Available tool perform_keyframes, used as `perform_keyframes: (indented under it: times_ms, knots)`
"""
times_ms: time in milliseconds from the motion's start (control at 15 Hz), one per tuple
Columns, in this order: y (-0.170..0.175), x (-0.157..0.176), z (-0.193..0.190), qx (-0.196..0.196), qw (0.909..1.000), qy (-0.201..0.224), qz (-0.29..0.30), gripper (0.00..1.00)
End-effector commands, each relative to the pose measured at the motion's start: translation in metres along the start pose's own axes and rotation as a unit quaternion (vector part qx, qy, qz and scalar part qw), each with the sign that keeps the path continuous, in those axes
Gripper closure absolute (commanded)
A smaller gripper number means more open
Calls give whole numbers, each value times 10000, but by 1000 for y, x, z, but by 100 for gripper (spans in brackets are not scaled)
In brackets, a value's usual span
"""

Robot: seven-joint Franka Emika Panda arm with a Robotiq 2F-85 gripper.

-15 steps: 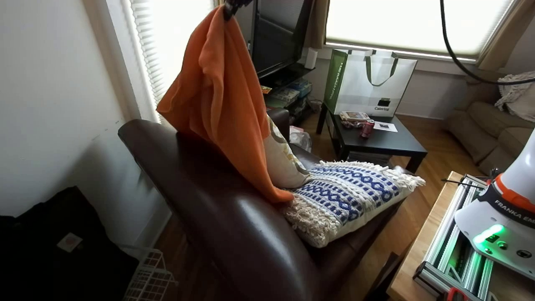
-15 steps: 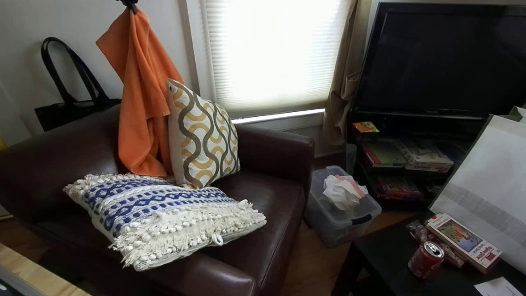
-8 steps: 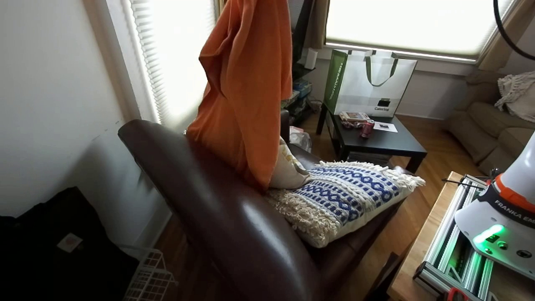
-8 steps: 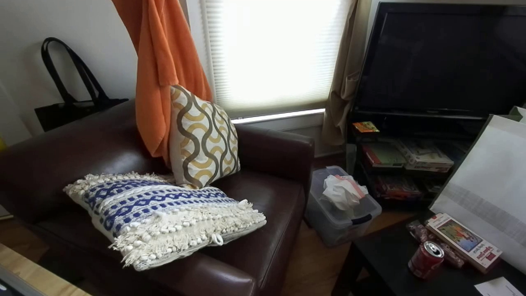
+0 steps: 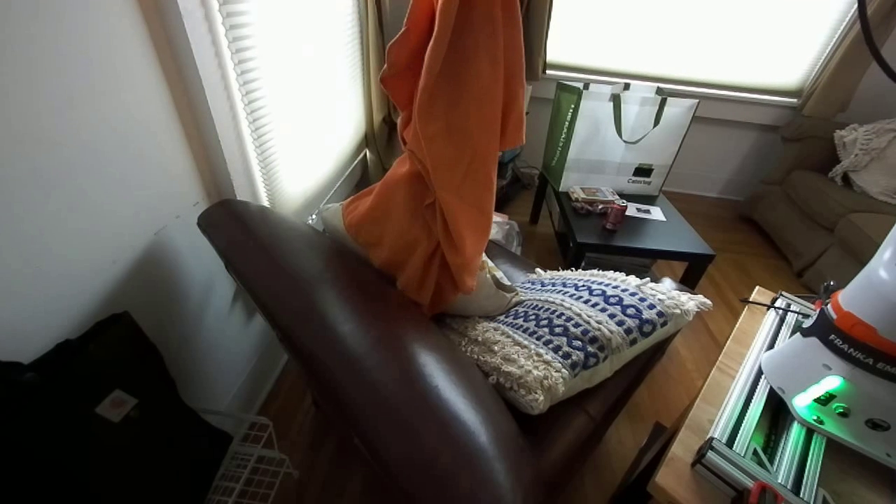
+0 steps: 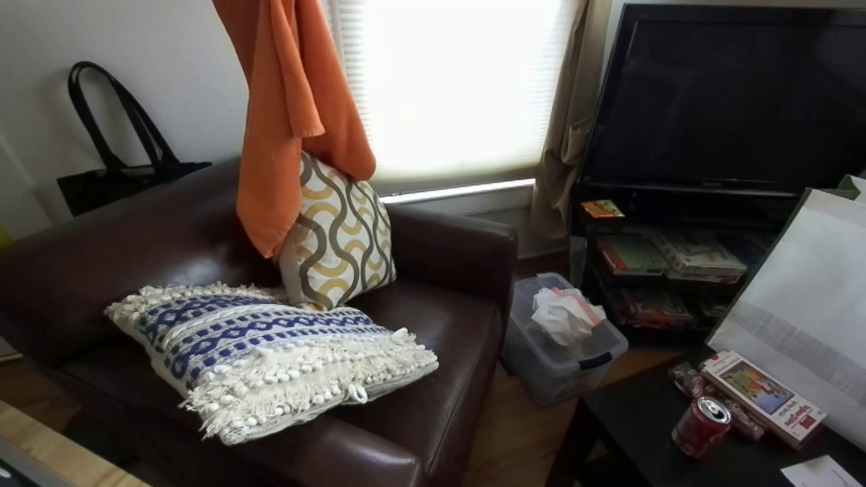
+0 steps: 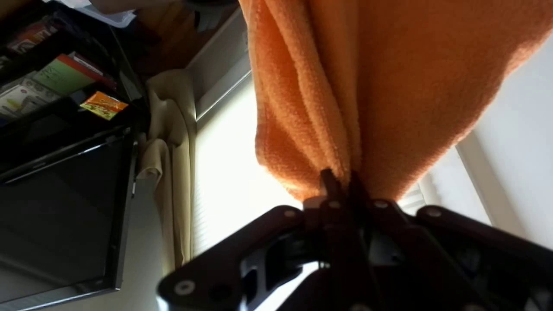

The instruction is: Pick up the orange towel and use it to cover the pillow with brown curved stripes

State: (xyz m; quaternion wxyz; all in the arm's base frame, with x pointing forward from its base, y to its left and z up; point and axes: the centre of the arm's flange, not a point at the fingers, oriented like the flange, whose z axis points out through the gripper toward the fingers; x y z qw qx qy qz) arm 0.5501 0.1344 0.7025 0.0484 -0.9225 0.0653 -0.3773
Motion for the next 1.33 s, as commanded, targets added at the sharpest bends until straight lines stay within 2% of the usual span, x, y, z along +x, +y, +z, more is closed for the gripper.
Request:
perform_keyframes:
  times_ms: [0,200,400,467,533,600,667,800,1000,1133,1200,1267]
  knots:
    - [-6,21,73,-268,9990,-363,43,99]
    - [26,18,133,-1039,9901,-923,209,99]
    - [73,11,161,-1745,9728,-1445,492,99]
    - [87,6,169,-1855,9651,-1740,623,69]
    - [97,0,173,-1914,9570,-2052,731,68]
    - [103,-8,176,-1943,9493,-2331,826,61]
    - [105,-11,174,-1937,9441,-2512,900,55]
    - [94,-11,150,-1675,9434,-2703,949,39]
    - [48,-17,96,-723,9564,-2736,720,17]
    - [13,-34,72,-138,9606,-2712,590,2]
    - [31,-9,99,-571,9614,-2601,697,18]
    - [15,-12,84,-377,9629,-2595,633,11]
